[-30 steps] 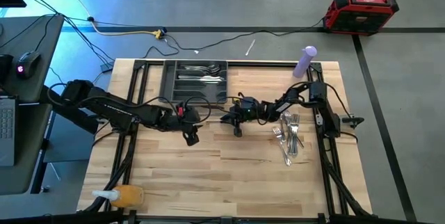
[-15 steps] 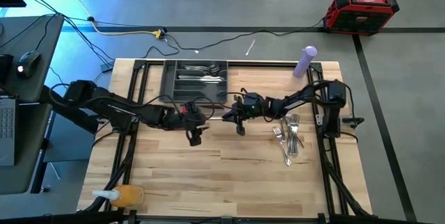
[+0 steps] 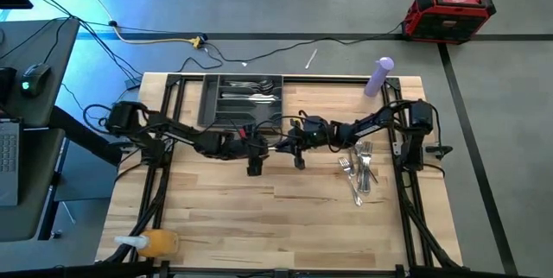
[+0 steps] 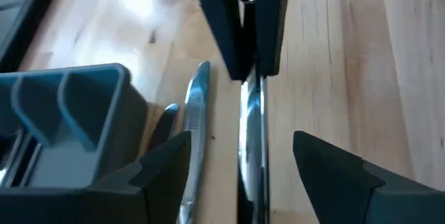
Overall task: Sort silverware
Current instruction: Put the silver knife into the organizing bin
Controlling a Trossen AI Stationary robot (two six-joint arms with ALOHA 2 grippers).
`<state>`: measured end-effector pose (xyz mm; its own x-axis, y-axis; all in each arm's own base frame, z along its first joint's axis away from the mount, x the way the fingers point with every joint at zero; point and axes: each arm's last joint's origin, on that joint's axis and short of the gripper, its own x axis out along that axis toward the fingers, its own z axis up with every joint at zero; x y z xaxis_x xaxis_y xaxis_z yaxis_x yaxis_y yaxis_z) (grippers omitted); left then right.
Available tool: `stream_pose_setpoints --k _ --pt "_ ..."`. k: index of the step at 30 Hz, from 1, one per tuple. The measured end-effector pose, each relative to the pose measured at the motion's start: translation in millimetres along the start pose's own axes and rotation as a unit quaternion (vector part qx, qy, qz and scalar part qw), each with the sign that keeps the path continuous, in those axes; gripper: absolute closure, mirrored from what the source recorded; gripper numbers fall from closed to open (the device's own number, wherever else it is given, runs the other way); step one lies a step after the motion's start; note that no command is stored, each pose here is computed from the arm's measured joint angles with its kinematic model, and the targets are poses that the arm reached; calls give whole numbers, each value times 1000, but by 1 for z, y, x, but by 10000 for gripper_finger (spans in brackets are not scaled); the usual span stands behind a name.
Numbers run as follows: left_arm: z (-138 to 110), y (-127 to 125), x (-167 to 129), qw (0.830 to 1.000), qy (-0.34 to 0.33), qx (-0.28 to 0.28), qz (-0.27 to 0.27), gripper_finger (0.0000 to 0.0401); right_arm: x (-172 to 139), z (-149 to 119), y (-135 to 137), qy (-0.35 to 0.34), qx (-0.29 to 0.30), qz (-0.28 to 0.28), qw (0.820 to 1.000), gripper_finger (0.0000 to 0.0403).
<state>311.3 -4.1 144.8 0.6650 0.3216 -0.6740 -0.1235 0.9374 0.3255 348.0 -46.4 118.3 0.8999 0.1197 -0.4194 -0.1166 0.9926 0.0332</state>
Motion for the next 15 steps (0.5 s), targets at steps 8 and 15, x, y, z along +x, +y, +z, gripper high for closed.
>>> stream_pose_setpoints --k 8,15 --pt "8 -4 11 1000 4 -8 -19 281 0 0 0 1 0 0 1000 383" --pt "12 -4 10 1000 8 -8 -19 385 0 0 0 4 1 2 1000 383"
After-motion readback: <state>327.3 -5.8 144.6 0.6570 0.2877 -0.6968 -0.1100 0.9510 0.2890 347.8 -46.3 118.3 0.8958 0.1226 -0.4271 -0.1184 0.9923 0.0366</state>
